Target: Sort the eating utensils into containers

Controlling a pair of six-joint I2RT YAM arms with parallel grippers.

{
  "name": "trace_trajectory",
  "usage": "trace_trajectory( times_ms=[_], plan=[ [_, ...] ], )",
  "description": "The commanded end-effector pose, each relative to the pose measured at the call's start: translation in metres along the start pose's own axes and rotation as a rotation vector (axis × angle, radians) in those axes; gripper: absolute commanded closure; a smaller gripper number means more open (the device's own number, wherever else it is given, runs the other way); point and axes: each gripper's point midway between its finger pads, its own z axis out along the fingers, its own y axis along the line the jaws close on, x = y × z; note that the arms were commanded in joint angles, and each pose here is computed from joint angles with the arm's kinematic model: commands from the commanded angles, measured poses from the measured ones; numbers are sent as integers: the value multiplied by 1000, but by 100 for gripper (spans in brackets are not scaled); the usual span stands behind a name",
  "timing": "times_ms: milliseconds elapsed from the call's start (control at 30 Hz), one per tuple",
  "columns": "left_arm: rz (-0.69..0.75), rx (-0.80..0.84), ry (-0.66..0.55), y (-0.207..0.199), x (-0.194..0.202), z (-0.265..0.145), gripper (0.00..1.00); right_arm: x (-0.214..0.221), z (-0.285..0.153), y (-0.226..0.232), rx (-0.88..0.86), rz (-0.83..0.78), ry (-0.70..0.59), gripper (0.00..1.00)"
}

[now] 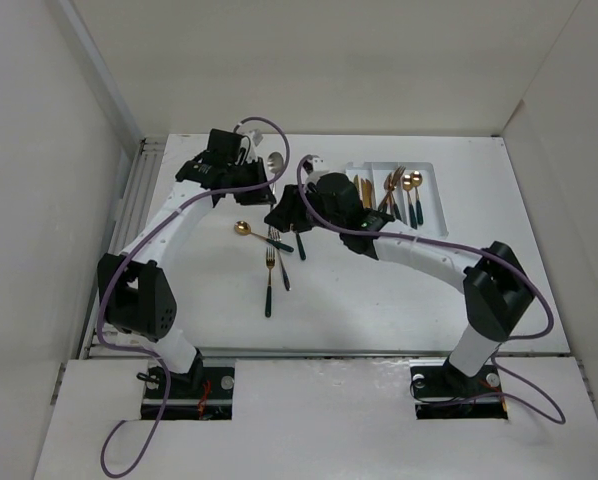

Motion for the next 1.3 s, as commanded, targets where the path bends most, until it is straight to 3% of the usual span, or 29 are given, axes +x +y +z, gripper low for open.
trace_trajectory(
  times_ms=[0, 300, 367, 500, 567, 600, 633, 667, 700, 767, 1000, 1167, 1267],
  plan=[
    [9, 43, -55, -21, -12, -17, 100, -26, 12, 29, -89, 81, -82, 43],
    [-17, 52, -20, -23, 1, -16, 100, -27, 31, 18, -42, 126, -96, 63],
    [-17, 52, -20, -23, 1, -16, 100, -30, 32, 14, -22, 127, -112, 71],
    [-27, 49, 9, -19, 11, -11, 100, -35, 32, 7, 15, 130, -142, 100],
    [-27, 58, 13, -21, 12, -12, 100, -40, 30, 8, 23, 139, -160, 100],
    [-27, 58, 13, -21, 12, -12, 87, -40, 28, 5, 33, 140, -165, 100],
    [-27, 58, 13, -21, 12, -12, 45, -43, 23, -1, 47, 144, -169, 100],
    [-27, 48, 9, -19, 11, -11, 28, -45, 20, -9, 64, 148, -169, 100],
    [-22, 37, -12, -19, 5, -13, 14, -49, 14, -32, 111, 144, -172, 100],
    [-3, 25, -41, -21, -6, -19, 0, -52, -2, -59, 174, 77, -139, 100],
    [62, -176, -158, 10, -41, -36, 0, -79, -117, -203, 668, -178, -28, 100],
    [15, -222, -148, 38, -39, -36, 0, -84, -204, -301, 985, -229, 109, 100],
    [1, -206, -149, 39, -37, -35, 0, -69, -231, -342, 1115, -223, 216, 100]
  ],
)
